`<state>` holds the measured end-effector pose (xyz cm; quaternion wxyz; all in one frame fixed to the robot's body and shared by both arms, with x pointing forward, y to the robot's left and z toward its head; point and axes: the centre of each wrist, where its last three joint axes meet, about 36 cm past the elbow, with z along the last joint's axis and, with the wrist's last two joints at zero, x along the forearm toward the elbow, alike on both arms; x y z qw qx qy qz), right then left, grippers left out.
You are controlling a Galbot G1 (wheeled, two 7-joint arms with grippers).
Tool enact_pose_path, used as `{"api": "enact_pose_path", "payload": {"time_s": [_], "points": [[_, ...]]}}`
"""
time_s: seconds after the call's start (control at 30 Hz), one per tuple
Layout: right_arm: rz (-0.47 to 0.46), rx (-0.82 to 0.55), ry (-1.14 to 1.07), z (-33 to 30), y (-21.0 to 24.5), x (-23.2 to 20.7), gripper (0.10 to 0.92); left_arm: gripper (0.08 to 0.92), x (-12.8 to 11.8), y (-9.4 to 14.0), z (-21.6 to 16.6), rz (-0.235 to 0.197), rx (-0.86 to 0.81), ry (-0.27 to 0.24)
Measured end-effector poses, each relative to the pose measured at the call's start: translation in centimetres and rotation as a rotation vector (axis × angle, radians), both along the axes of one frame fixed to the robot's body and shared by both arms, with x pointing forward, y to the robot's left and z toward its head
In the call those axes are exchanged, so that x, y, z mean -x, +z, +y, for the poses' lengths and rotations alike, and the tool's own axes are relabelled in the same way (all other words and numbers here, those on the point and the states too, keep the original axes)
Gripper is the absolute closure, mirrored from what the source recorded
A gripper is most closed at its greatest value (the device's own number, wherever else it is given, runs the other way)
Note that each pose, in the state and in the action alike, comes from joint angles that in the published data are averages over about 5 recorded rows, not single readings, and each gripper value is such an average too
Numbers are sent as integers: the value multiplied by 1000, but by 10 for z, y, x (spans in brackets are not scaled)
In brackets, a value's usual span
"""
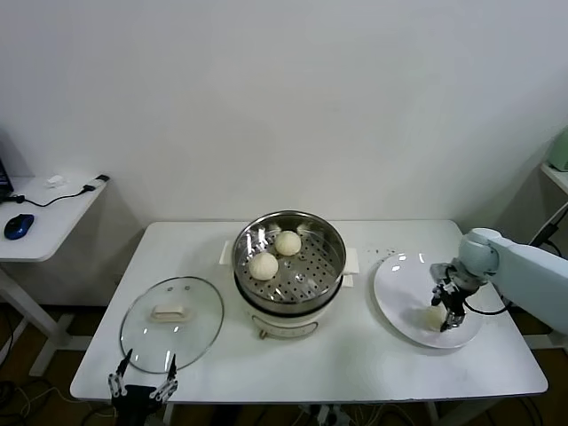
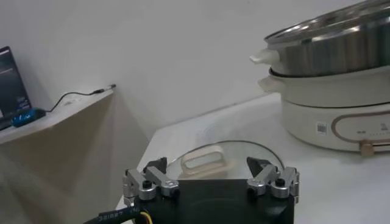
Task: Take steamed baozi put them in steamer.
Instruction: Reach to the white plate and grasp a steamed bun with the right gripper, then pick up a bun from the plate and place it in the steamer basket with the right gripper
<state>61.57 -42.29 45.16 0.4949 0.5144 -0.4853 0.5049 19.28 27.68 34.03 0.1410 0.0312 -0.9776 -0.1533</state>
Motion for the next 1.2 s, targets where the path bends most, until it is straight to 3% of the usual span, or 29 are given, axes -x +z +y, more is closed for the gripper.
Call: {"api": "enact_pose_path", "payload": {"time_s": [0.3, 0.47, 0.97, 1.2], "points": [[1, -12, 34, 3, 11, -4, 457, 177, 3, -1, 1, 2, -2, 0], [-15, -26, 145, 19, 41, -20, 462, 177, 5, -2, 1, 5, -2, -1], [-206, 109, 923, 167, 226, -85, 463, 177, 6, -2, 0, 10, -3, -4], [-253, 138, 1226, 268, 264, -84, 462, 177, 2, 0, -2, 8, 2, -2]]}}
